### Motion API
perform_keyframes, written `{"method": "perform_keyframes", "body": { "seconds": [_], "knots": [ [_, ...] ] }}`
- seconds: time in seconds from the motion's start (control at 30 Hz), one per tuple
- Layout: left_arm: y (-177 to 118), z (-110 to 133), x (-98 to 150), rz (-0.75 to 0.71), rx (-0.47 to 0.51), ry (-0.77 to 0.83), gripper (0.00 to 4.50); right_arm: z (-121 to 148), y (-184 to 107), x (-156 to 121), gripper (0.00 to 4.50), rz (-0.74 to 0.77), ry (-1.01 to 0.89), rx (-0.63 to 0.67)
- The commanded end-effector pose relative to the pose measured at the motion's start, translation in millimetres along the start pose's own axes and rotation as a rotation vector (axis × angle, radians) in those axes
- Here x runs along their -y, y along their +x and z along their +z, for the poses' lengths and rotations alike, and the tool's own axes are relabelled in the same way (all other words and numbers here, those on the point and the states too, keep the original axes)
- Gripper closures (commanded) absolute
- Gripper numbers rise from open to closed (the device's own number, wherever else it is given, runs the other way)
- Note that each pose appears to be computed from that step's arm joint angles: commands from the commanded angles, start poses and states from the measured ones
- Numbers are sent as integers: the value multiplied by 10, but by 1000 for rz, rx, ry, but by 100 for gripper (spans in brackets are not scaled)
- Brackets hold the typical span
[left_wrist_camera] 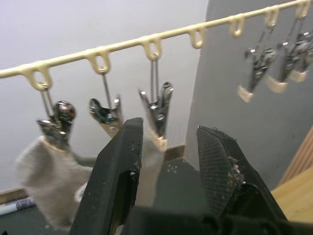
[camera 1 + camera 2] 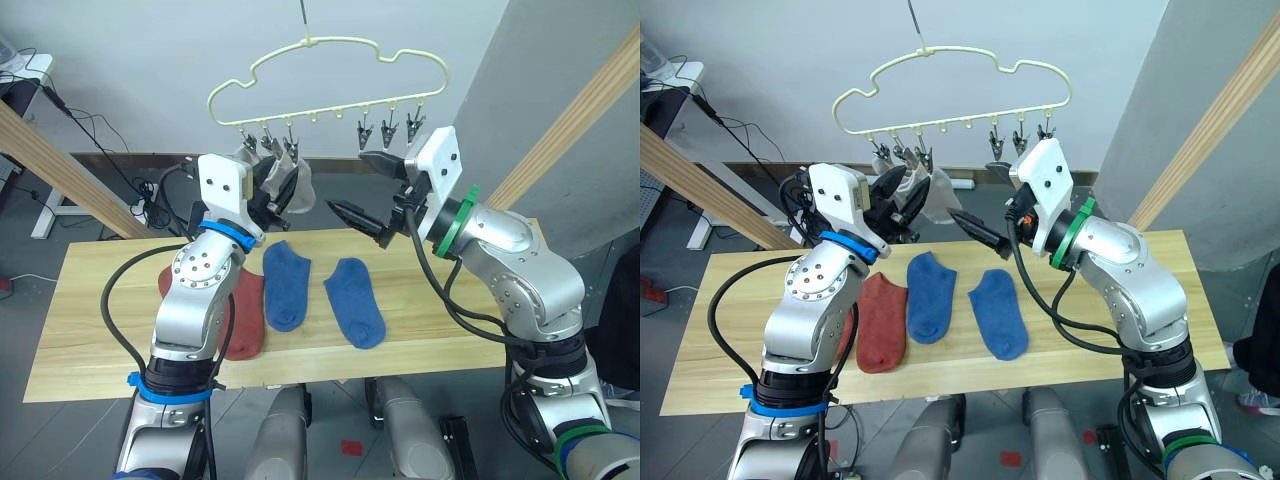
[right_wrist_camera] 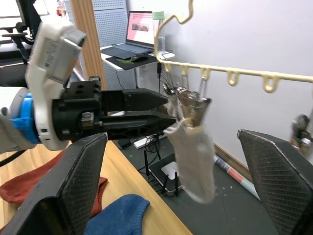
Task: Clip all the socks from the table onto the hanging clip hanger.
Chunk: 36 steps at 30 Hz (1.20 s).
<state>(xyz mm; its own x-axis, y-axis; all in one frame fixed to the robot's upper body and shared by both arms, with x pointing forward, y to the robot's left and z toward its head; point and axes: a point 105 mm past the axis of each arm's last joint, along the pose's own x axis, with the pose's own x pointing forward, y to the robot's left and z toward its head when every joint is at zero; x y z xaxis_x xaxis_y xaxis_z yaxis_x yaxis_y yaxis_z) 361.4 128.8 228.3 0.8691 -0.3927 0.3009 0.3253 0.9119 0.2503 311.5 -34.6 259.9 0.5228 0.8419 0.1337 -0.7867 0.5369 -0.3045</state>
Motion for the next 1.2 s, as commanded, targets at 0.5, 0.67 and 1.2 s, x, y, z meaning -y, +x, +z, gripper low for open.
{"method": "perform_keyframes", "body": {
  "seconds": [0.5, 0.67, 1.2],
  "knots": [
    [185, 56, -39, 77, 73, -30, 259, 175, 20, -50, 0, 22, -45, 53],
    [240, 39, -7, 83, 80, -54, 259, 166, 19, -47, 0, 21, -47, 45],
    [391, 61, -59, 130, 112, -52, 259, 167, 8, -50, 0, 18, -43, 38]
  ]
}}
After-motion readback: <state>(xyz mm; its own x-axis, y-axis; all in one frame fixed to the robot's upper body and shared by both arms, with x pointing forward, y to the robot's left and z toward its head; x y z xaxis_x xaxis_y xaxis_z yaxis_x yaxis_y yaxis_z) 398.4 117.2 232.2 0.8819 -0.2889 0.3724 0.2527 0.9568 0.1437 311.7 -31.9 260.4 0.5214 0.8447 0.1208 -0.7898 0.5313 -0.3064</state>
